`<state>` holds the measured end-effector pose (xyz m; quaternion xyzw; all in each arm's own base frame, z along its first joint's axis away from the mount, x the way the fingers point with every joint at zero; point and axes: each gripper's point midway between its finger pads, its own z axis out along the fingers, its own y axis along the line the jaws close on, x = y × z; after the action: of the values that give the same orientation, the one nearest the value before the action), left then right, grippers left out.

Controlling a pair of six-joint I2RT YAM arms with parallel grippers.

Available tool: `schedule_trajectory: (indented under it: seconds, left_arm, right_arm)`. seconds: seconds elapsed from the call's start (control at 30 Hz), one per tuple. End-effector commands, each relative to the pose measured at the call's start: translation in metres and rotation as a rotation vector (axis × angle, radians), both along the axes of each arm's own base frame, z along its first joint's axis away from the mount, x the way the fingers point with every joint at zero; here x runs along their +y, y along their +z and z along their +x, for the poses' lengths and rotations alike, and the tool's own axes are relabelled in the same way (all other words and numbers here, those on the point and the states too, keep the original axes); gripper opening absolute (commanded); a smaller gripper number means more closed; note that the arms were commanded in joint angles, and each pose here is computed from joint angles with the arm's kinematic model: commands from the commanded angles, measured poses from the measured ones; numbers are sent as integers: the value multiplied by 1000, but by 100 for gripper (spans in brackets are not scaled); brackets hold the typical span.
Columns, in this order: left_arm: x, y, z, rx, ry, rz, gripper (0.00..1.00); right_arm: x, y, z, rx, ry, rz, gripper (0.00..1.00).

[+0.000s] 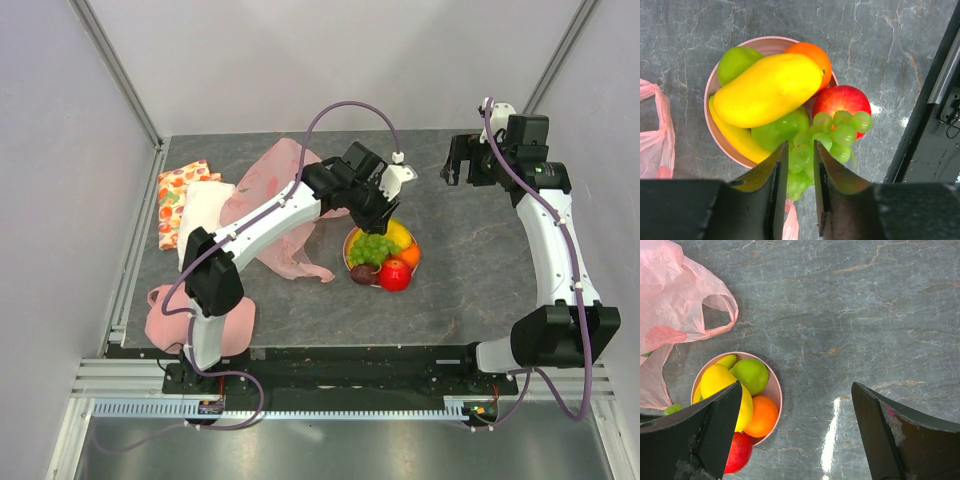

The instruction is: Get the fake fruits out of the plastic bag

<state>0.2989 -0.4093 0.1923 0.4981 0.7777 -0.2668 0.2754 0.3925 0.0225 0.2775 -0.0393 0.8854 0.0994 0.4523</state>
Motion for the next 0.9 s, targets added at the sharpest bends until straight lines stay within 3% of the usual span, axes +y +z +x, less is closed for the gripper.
schedule_trajectory:
  seconds: [0.0, 0.17, 0.5, 0.67, 0.77, 0.87]
  left_arm:
    - [-15, 25, 3, -22, -14, -79, 41]
    - [-18, 27, 0, -12, -32, -96, 57]
    - [-10, 40, 19, -80, 34, -89, 68]
    - [38, 63, 30, -106, 131, -100, 75]
    - [73, 49, 19, -73, 150, -58, 77]
    - [104, -6, -16, 33, 137, 59, 80]
  right_arm:
    - [0, 7, 5, -31, 0, 10, 98]
    - [0, 6, 8, -30, 2, 13, 98]
    - [-1, 6, 11, -28, 0, 11, 98]
    - [-4, 7, 12, -32, -6, 2, 98]
    - [-4, 5, 11, -28, -4, 2, 98]
    - [-2, 3, 12, -26, 1, 7, 98]
